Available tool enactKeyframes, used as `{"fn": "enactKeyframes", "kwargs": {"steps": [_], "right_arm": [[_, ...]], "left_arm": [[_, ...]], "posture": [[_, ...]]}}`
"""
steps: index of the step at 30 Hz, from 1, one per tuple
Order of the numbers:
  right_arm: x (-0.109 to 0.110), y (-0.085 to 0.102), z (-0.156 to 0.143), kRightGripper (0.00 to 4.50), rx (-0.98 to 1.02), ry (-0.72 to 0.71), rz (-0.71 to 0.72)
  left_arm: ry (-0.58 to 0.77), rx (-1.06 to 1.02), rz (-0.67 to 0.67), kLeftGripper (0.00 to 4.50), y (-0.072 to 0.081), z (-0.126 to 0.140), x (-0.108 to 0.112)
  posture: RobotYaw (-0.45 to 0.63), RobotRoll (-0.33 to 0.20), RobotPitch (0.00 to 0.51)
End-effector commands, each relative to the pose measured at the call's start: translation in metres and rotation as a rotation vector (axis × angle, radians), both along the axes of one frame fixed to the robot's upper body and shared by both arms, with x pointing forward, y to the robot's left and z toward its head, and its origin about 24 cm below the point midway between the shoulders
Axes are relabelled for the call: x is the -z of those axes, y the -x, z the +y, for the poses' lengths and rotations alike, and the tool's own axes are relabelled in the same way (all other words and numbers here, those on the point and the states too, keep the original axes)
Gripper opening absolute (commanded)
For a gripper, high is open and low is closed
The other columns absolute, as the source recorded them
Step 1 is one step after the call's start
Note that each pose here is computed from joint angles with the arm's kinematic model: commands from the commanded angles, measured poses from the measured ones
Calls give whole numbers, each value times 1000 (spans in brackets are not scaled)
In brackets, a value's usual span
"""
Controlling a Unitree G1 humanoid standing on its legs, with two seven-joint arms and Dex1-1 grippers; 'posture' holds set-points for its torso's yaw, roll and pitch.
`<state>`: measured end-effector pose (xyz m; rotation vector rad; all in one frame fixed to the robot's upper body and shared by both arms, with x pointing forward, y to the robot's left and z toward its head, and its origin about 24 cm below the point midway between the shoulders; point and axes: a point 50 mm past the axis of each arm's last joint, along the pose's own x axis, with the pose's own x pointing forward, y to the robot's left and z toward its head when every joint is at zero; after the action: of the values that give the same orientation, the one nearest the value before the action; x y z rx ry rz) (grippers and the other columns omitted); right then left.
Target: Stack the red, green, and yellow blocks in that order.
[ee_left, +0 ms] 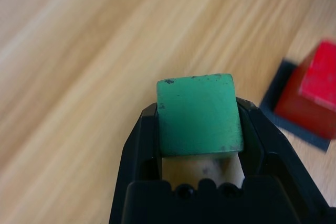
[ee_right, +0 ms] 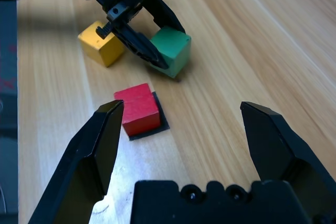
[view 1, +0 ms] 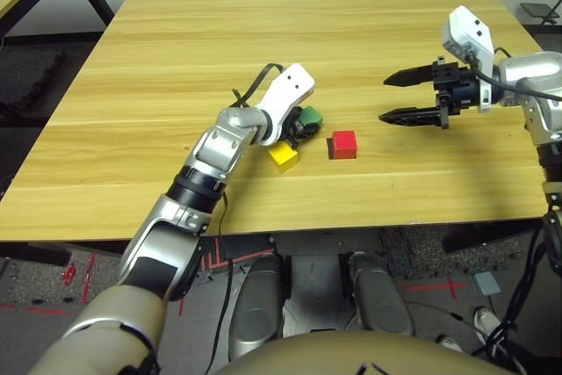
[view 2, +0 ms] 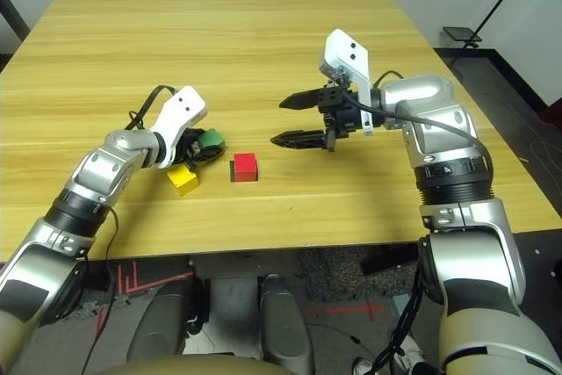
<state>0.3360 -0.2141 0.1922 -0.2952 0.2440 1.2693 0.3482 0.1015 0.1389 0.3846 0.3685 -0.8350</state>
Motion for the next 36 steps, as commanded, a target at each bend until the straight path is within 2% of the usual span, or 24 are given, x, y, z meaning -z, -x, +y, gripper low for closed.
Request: {"fn": "enactKeyframes", "kwargs": {"steps": [1,6,11,15,25,36], "right_arm": [[11,7,-21,4500,-99,7,5],[20,9,-39,4500,-92,63,13],[18,6,-39,4500,-89,42,6],[15,6,-34,4500,-105,16,9],[11,8,-26,4500,-122,-21,1],[7,7,-29,4500,-89,-26,-13]], "left_arm": [[33,52,-26,2086,-1,-2,-27],[41,182,-1,2086,13,-11,-46],[25,323,73,2086,27,-21,-39],[1,400,94,2086,27,-26,-30],[-26,495,63,2086,14,-36,-30],[-18,526,81,2086,16,-35,-23]], "posture": [[266,-57,113],[257,-60,117],[247,-58,119],[227,-56,125],[187,-48,136],[176,-51,140]]}}
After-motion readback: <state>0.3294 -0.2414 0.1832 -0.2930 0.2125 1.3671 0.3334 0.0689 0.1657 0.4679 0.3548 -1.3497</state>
